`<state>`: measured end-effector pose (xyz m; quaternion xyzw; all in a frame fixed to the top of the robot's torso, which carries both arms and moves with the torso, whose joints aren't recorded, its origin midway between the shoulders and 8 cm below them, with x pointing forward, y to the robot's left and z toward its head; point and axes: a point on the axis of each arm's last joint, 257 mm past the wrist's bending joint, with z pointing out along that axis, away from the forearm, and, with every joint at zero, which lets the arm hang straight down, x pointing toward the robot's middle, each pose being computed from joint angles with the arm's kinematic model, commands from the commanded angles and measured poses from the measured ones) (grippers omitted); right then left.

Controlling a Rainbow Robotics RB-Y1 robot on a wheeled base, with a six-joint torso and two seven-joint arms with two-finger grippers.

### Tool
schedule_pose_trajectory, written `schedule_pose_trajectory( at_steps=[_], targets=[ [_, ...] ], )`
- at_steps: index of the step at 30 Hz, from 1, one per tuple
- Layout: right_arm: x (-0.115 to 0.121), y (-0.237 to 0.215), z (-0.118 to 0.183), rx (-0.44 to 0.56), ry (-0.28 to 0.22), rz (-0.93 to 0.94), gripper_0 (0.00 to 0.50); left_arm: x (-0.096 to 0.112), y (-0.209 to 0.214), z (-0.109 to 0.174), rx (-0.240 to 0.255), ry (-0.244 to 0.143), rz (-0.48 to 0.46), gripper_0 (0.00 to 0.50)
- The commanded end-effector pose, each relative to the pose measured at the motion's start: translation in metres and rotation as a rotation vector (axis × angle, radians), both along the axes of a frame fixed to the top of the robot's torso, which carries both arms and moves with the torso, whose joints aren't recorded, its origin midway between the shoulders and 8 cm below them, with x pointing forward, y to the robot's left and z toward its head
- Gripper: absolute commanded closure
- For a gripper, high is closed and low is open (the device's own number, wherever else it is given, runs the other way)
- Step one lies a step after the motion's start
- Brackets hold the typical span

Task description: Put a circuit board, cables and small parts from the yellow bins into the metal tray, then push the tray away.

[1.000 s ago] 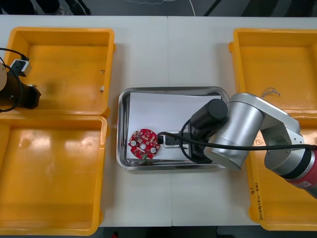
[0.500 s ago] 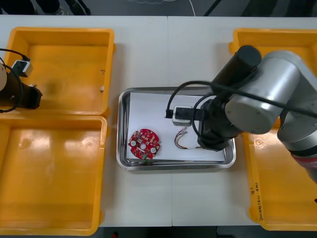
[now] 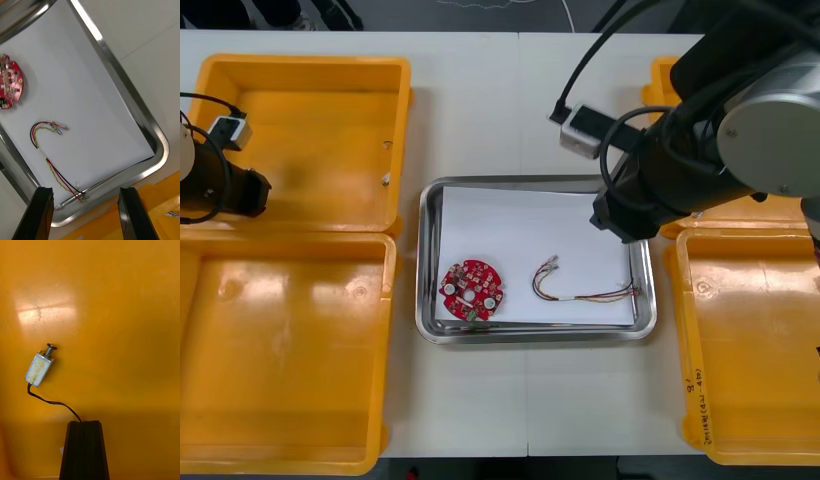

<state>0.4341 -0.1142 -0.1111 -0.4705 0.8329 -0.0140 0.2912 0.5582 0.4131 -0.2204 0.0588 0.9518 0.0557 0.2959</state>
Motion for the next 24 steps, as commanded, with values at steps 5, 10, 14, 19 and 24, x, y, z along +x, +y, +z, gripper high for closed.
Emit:
schedule_pose_trajectory(
  at_steps=[5,10,14,19,24],
  targets=[
    [0.022,-0.038,0.062,0.181,-0.069,-0.273,0.000,0.003,-0.026,0.023,-0.032,-0.048,-0.033,0.500],
    [0.033,-0.067,0.073,0.262,-0.055,-0.435,0.000,0.002,-0.043,0.033,-0.077,-0.060,-0.017,0.500],
    [0.046,-0.099,0.076,0.344,-0.014,-0.601,0.000,0.001,-0.064,0.042,-0.118,-0.060,-0.007,0.500],
    [0.060,-0.138,0.079,0.408,0.025,-0.750,0.000,0.006,-0.090,0.049,-0.165,-0.072,-0.014,0.500],
    [0.072,-0.178,0.080,0.428,0.027,-0.867,0.000,0.012,-0.106,0.053,-0.187,-0.085,-0.023,0.500]
  ],
)
